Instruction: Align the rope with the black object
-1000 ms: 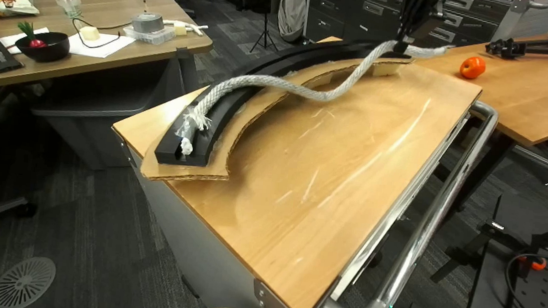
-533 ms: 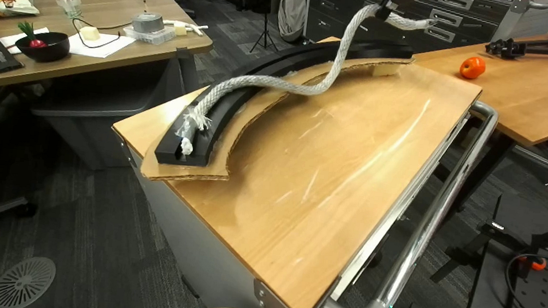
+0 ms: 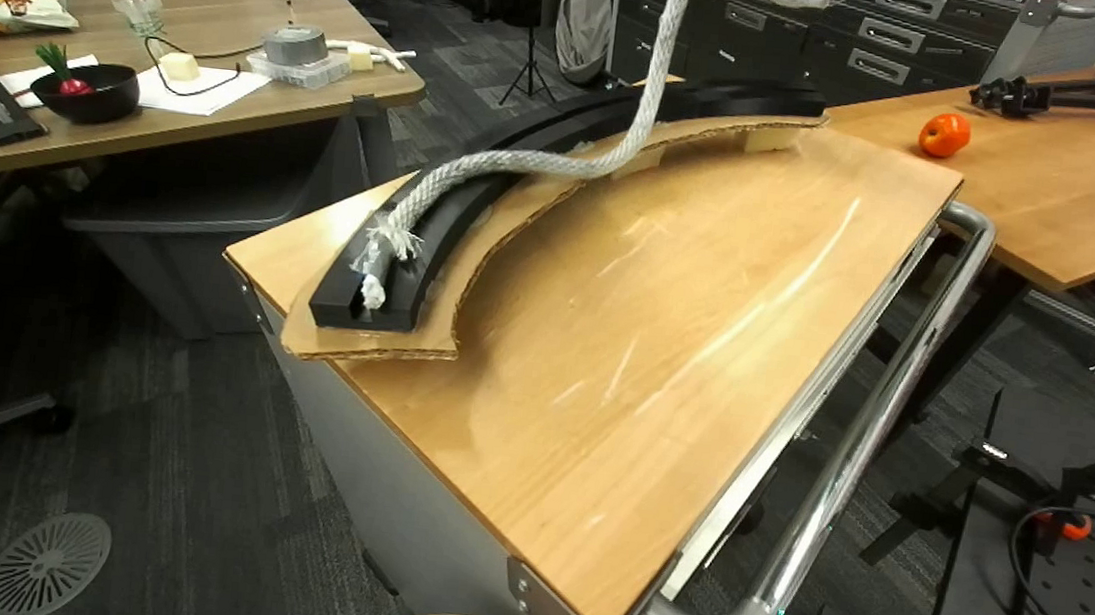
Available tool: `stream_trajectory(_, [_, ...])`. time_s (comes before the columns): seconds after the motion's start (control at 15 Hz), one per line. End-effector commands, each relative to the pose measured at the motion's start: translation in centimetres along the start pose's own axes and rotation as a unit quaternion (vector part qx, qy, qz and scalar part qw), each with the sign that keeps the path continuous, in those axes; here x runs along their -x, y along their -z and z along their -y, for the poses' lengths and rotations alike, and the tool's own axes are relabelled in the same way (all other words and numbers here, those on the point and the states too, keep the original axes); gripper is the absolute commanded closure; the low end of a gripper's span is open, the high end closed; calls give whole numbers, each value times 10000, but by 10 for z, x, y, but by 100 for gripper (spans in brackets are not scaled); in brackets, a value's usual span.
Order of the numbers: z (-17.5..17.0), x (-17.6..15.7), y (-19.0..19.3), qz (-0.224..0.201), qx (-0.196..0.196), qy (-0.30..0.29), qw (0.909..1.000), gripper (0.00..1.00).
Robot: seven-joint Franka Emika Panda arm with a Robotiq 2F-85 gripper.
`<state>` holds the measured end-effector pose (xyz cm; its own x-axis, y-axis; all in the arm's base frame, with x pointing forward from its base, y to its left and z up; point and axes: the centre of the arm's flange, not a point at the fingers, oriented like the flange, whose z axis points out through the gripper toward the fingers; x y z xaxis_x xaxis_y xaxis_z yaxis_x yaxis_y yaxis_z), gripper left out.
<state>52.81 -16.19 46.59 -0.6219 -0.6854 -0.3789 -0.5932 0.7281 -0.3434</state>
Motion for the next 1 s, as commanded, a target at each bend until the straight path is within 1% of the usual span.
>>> stream_trajectory(0.0, [7, 6, 21, 144, -783, 515, 9955, 97])
stream_trajectory(0.2, [15, 14, 18, 45, -1345, 1038, 9855, 97])
stream_trajectory(0.27, [17, 17, 17, 55, -1390, 1110, 9840, 97])
stream_trajectory(0.33, [18, 20, 15, 58, -1382, 1159, 9836, 97])
stream_trajectory(0.67, [15, 27, -5, 17, -1060, 1217, 9869, 97])
stream_trajectory(0.8, [18, 31, -5, 58, -1010, 1174, 9879, 97])
stream_trajectory(0.93, [23, 37, 1, 150, -1067, 1141, 9876, 97])
